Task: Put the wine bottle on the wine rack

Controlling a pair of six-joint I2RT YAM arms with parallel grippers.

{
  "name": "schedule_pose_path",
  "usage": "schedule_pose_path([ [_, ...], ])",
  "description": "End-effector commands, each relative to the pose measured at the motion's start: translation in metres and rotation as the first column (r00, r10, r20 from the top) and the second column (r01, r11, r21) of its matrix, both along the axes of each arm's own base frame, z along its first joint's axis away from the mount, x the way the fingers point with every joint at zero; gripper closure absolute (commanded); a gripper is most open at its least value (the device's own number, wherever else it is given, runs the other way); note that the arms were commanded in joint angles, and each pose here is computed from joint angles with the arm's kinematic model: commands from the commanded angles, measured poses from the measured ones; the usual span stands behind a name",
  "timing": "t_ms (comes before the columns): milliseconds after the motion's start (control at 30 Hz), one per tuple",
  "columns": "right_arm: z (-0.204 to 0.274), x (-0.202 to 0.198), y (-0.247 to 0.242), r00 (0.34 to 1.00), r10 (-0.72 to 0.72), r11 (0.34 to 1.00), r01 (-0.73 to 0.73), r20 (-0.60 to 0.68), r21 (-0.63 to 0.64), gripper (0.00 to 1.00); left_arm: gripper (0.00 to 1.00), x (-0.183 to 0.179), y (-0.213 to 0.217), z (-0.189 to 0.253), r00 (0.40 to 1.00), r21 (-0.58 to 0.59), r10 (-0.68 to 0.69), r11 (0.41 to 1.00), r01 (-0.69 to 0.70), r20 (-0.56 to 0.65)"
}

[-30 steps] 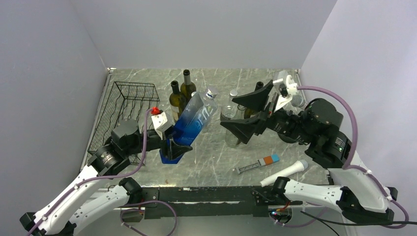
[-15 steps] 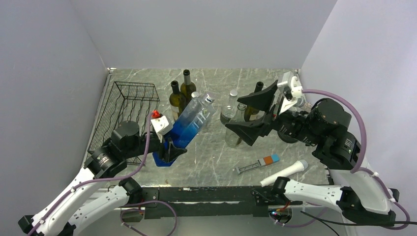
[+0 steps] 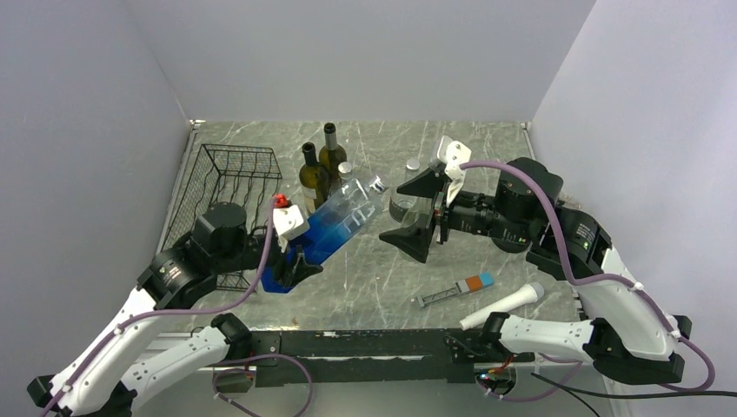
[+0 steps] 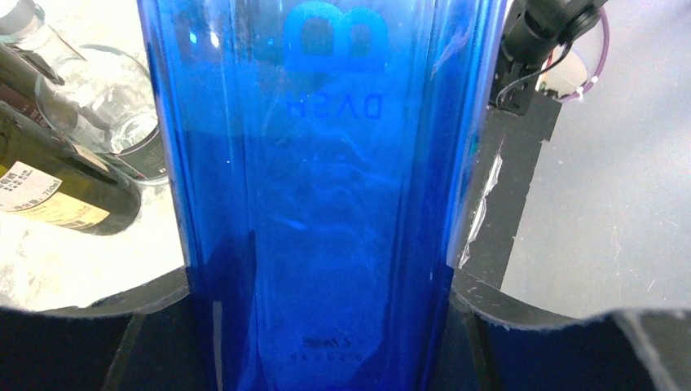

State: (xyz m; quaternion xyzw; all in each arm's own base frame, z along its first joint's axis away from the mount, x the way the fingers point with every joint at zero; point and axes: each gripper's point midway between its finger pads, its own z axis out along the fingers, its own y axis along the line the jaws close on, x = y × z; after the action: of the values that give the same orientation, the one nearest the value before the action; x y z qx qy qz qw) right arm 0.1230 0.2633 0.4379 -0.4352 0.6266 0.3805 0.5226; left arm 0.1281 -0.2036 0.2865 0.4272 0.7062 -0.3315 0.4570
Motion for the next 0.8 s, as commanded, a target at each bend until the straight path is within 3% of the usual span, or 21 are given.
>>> schedule_pose_path([
  [0, 0.013, -0.002, -0.011, 0.995, 0.013, 1.0, -0.012, 0.096, -0.01, 0.0, 0.99, 0.01, -0.008, 0.039, 0.99, -0.035, -0.034, 0.999, 0.039, 0.134],
  [133, 0.016, -0.004, -0.012, 0.989, 0.045, 0.998, -0.039, 0.138, -0.046, 0.0, 0.99, 0.017, -0.011, 0.022, 0.99, 0.052, -0.068, 0.997, 0.062, 0.12],
  [367, -0.02, -0.013, 0.002, 0.956, 0.238, 0.954, -0.197, 0.172, -0.224, 0.0, 0.99, 0.011, -0.016, 0.022, 0.972, 0.14, -0.202, 0.973, 0.185, 0.117],
  [567, -0.048, 0.006, 0.005, 0.941, 0.268, 0.912, -0.178, 0.207, -0.369, 0.0, 0.99, 0.014, -0.01, 0.005, 0.963, 0.23, -0.242, 0.95, 0.21, 0.122],
  [767, -0.061, 0.015, 0.007, 0.917, 0.33, 0.86, -0.192, 0.226, -0.473, 0.0, 0.99, 0.009, -0.002, 0.008, 0.945, 0.231, -0.256, 0.95, 0.207, 0.204],
])
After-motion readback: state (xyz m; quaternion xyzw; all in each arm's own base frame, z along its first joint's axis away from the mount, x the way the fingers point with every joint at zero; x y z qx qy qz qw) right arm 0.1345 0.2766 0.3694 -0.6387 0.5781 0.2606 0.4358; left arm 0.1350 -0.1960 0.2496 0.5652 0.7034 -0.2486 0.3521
